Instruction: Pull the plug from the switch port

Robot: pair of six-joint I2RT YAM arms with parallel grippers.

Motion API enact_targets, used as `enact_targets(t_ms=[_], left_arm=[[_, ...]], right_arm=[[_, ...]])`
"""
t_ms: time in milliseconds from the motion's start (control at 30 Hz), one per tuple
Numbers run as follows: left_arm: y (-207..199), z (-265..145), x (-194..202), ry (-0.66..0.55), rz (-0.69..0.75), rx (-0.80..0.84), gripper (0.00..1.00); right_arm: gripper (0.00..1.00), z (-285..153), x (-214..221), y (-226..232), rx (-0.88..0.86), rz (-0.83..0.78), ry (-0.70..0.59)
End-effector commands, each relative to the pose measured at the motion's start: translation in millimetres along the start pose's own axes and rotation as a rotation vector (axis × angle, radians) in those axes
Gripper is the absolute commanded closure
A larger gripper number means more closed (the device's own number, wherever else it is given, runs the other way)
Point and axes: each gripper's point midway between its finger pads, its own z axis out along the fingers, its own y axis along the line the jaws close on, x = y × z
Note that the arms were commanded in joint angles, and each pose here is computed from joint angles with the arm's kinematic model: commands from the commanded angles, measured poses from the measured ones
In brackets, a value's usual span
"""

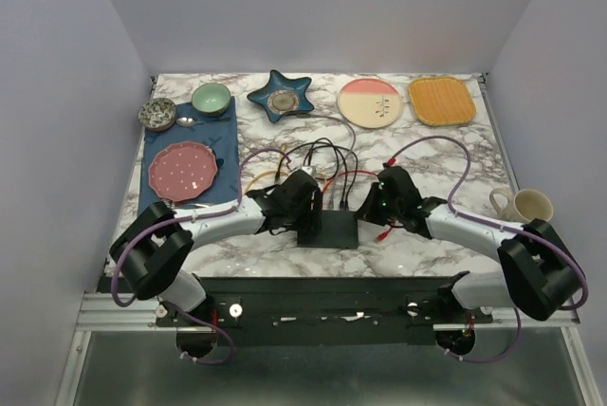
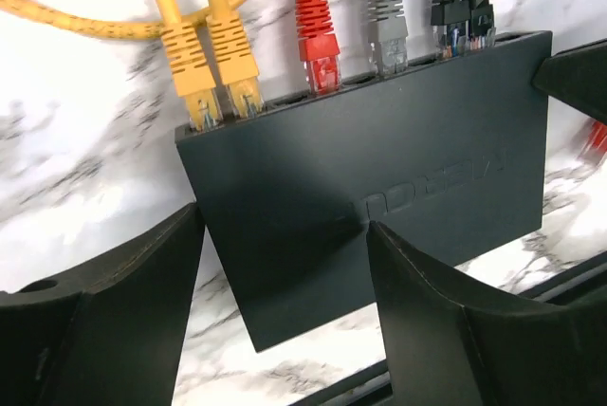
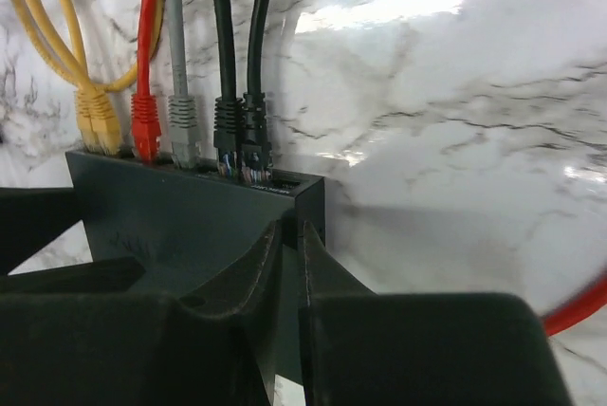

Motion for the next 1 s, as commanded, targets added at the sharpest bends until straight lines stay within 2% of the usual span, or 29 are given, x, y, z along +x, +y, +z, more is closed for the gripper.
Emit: enact_targets(t_ms=[0,133,267,333,467,567,600,800,900,967], left_arm=[[13.6,-27.2,-22.2,-0.123,-0.047,-0.073,0.26],[38.9,-62.9,-40.6,-0.239,-0.099,-0.199,0.25],[55.7,-90.0,-46.3,-0.325,-0.157,-0.253,0.23],[54.6,-95.2,-41.5,-0.330,-0.159,-0.223,0.26],[34.2,-82.8,-16.0,-0.202,-0.075,-0.123,0.32],[17.9,-74.3,6.2,-0.131,0.010,-0.079,0.45],[15.0,-73.3,11.5,-0.119,0.020,-0.072,0.57],[1.7,-68.4,50.0,-0.054,0.076,0.023,0.90],[5.2,-57.9,67.8,0.002,0.075,0.036,1.00],[4.7,-48.1,80.4,0.053,0.082,0.050,1.00]], right_arm=[[0.80,7.3,26.5,10.2,-0.009,-0.051,0.140],[0.79,-5.1,-2.2,11.2,0.042,-0.072,0.026],[0.77,-21.7,-48.6,25.7,0.056,-0.122,-0.139],[0.77,-16.6,-55.3,28.3,0.069,-0.152,-0.136],[0.81,9.9,-56.2,33.4,0.098,-0.172,-0.069],[0.84,29.5,-48.5,30.5,0.121,-0.170,-0.013],[0.85,33.2,-45.7,28.9,0.124,-0.170,0.000],[0.86,45.8,-33.7,20.6,0.131,-0.169,0.036],[0.87,49.0,-28.2,18.6,0.129,-0.174,0.061],[0.87,48.5,-24.8,14.8,0.135,-0.176,0.068]])
